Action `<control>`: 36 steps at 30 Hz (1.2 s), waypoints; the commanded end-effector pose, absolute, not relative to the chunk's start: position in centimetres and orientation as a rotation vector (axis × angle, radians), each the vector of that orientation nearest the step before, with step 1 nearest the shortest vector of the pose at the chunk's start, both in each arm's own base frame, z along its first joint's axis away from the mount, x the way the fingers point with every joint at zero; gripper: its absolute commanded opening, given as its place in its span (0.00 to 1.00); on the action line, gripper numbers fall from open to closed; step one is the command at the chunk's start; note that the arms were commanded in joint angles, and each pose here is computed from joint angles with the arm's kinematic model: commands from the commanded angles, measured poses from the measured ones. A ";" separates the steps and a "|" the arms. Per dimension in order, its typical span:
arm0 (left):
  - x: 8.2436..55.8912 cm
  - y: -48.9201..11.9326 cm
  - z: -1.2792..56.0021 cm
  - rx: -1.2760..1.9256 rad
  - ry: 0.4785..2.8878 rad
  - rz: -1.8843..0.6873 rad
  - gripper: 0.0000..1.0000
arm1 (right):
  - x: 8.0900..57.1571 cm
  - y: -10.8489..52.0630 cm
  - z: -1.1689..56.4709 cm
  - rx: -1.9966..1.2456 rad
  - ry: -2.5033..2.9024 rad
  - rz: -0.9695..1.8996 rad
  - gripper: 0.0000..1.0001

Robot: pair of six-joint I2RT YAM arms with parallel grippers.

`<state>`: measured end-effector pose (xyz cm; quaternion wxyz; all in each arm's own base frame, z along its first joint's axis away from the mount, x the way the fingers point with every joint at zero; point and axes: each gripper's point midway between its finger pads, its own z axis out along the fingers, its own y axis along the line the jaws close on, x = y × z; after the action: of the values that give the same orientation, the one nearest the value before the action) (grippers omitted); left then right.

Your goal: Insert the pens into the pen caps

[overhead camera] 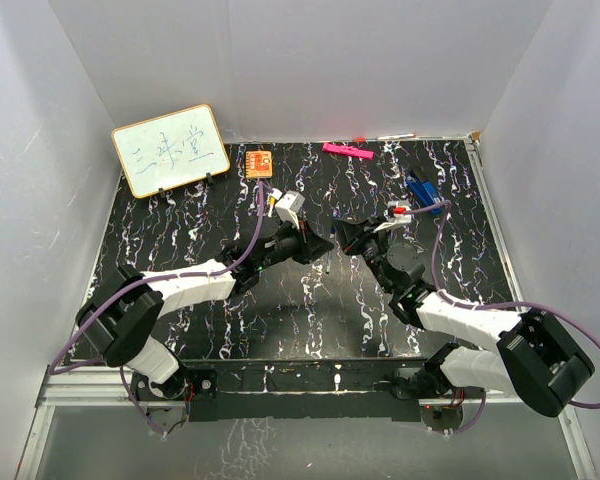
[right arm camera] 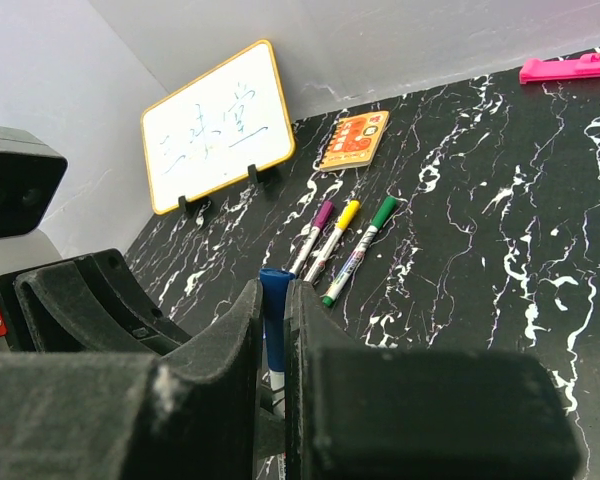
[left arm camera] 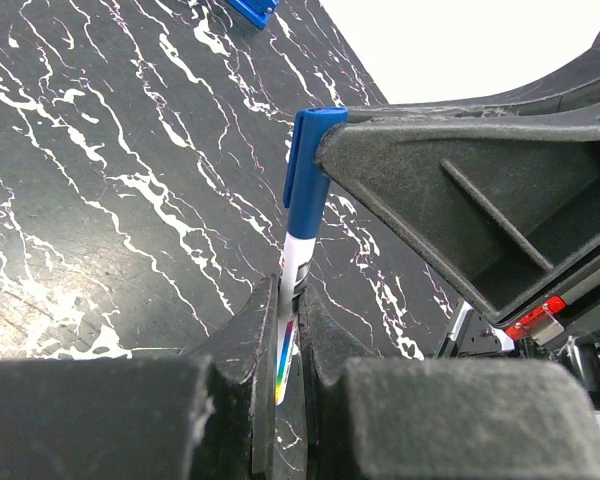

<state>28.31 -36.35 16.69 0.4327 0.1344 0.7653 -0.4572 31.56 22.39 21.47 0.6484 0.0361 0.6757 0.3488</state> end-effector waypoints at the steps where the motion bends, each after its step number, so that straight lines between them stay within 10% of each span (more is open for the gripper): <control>1: 34.2 -33.4 29.1 0.124 1.495 -1.086 0.00 | 28.4 25.5 16.4 -0.096 1.741 0.846 0.00; 36: 35.1 -31.7 32.8 0.071 1.380 -1.109 0.00 | 27.6 26.1 11.5 -0.114 1.897 0.766 0.00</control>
<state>29.51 -35.25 16.70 0.4333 0.1184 0.7685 -0.4556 32.63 23.38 20.40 0.6451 0.0486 0.6889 0.3270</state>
